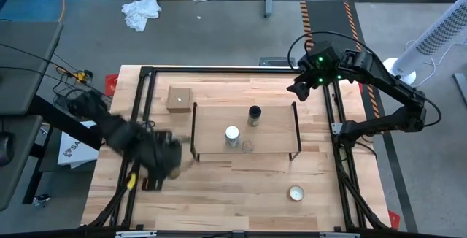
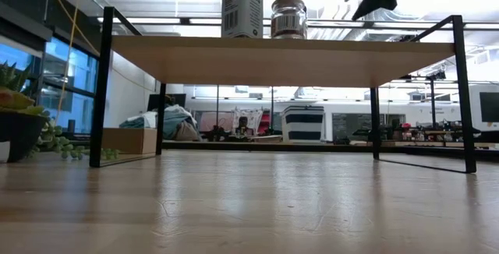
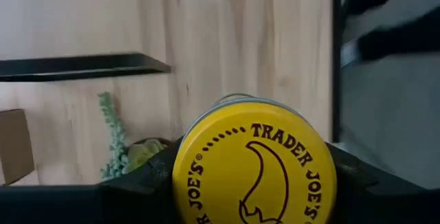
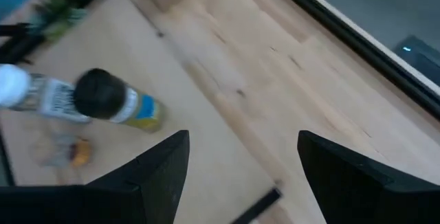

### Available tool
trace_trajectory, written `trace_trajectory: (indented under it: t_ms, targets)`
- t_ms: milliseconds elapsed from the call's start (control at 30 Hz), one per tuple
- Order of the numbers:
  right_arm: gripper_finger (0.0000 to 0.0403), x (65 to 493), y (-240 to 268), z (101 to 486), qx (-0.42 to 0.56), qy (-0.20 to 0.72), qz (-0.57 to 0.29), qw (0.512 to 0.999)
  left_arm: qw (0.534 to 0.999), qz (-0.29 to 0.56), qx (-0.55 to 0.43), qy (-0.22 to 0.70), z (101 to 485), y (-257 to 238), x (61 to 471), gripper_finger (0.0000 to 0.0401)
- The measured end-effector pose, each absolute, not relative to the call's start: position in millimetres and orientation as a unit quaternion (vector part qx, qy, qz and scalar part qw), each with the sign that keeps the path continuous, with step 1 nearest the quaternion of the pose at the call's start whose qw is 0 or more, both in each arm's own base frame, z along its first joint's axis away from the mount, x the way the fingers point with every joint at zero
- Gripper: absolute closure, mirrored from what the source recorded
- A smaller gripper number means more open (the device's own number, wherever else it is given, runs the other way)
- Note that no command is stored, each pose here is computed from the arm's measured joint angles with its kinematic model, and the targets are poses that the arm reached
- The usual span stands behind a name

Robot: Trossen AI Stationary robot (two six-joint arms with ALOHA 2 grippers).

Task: Shelf spices
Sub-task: Remove the yellow seasoning bottle from the shelf

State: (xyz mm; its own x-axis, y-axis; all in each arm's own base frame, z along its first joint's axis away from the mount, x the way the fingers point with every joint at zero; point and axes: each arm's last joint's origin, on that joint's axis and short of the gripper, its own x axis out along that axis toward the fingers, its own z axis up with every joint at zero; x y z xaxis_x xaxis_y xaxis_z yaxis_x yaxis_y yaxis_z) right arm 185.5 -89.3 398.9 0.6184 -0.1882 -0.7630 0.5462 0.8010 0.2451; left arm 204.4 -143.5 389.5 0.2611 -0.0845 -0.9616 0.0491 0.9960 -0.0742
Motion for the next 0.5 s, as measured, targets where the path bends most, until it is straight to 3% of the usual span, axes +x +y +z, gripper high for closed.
trace_trajectory:
  t_ms: [200,500]
  targets:
    - [0.0134,189.1,-86.9,401.7,0.282,0.361,-0.162,0.874,0.781,-0.058,0.038,0.621,308.3,-186.0,208.5,0.019]
    - [0.0134,196.7,-72.9,405.0,0.376,0.347,-0.092,0.854,0.792,-0.024,0.059,0.607,214.3,-173.3,210.9,0.0184]
